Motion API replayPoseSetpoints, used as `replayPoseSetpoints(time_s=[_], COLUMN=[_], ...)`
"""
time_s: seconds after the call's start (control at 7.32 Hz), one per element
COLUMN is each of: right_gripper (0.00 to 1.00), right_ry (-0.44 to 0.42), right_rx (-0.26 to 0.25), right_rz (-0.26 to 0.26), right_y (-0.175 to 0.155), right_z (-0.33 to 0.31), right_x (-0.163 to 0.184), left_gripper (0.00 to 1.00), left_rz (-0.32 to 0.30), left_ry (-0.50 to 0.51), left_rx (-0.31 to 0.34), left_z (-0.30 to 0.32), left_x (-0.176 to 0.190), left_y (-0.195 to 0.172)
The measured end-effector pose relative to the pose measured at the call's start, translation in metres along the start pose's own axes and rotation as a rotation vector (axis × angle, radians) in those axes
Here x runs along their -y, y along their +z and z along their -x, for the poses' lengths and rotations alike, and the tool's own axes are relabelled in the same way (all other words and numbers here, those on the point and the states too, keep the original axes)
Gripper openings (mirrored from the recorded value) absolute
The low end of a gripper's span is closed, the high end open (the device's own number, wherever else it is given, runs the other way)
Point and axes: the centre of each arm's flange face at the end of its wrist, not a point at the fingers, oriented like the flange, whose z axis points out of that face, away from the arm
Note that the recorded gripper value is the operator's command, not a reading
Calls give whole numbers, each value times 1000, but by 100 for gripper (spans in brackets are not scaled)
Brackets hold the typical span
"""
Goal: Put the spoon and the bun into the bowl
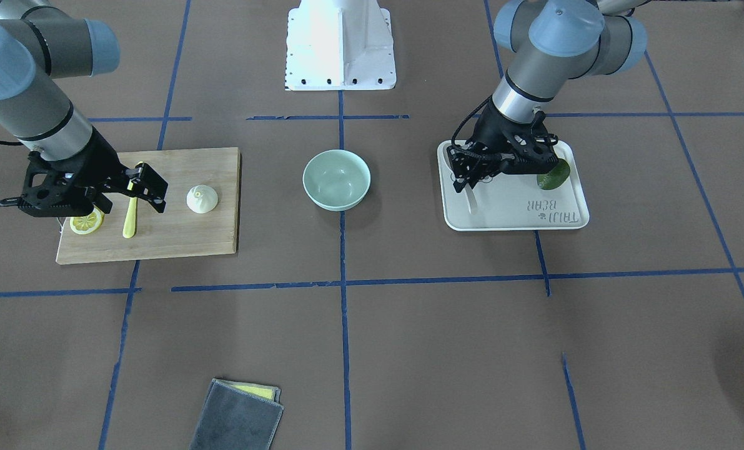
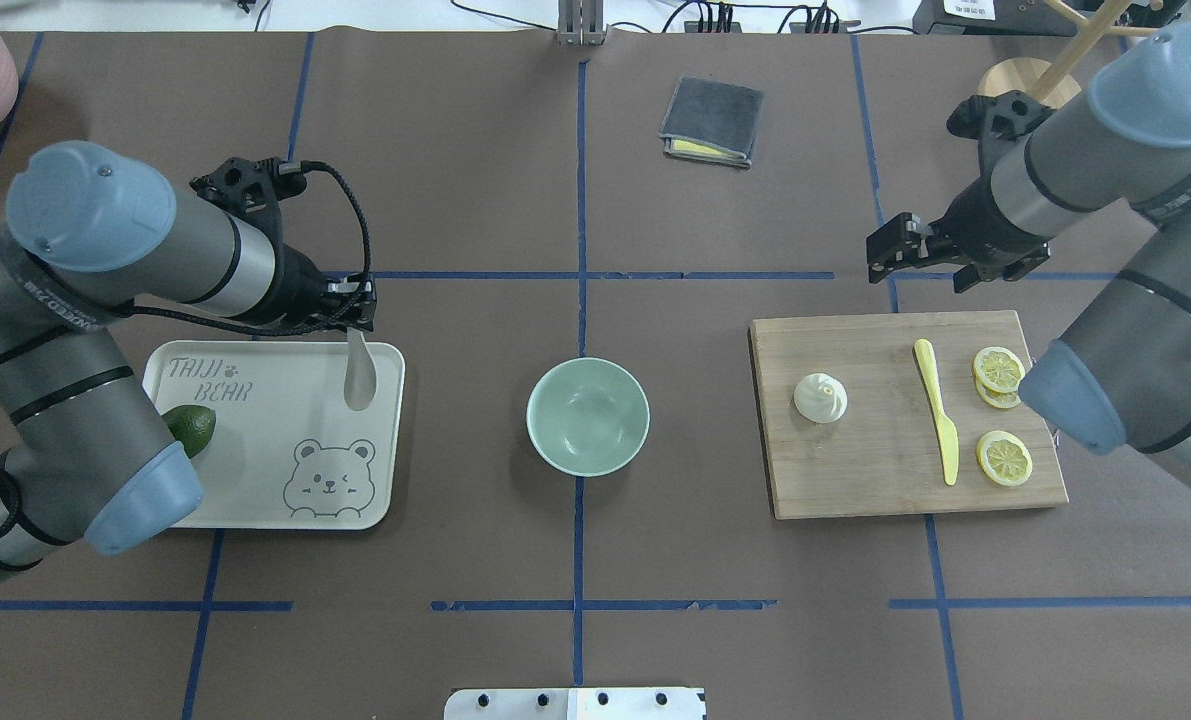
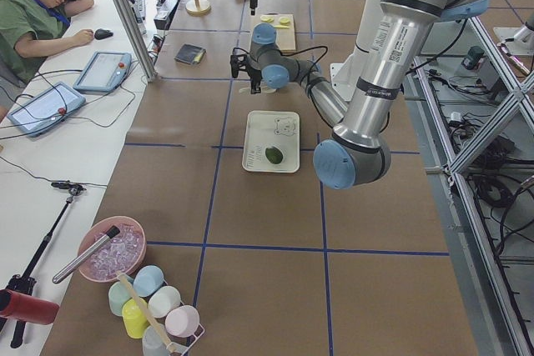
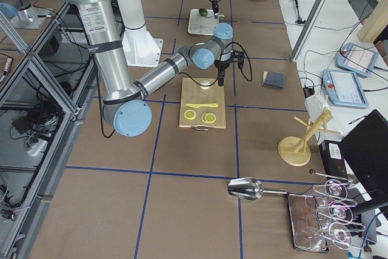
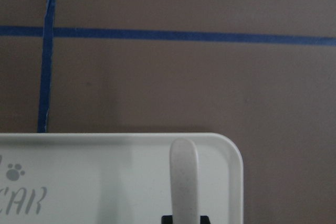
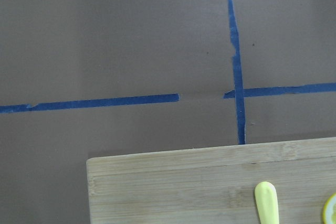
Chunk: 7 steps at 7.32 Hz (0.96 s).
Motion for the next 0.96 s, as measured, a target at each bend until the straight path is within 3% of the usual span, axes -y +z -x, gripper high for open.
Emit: replayPoseSetpoints(time_s=[0.41,0.68,0.96], right_gripper=[100,100,92], right_ry=[-17,-31,-34], right_rx=[-60,-85,-99], right_rz=[-16,-17,-8], right_y=[55,80,91], right_z=[41,59,60], right_x=[-56,-84,-93], left_gripper=[0,0,0], left_rz=[-3,1,-3], left_ry=[-153,-226,-254], left_rx=[-77,-111,-118], left_z=[-43,-57,-66], left_x=[-1,5,-2], left_y=[-14,2,24])
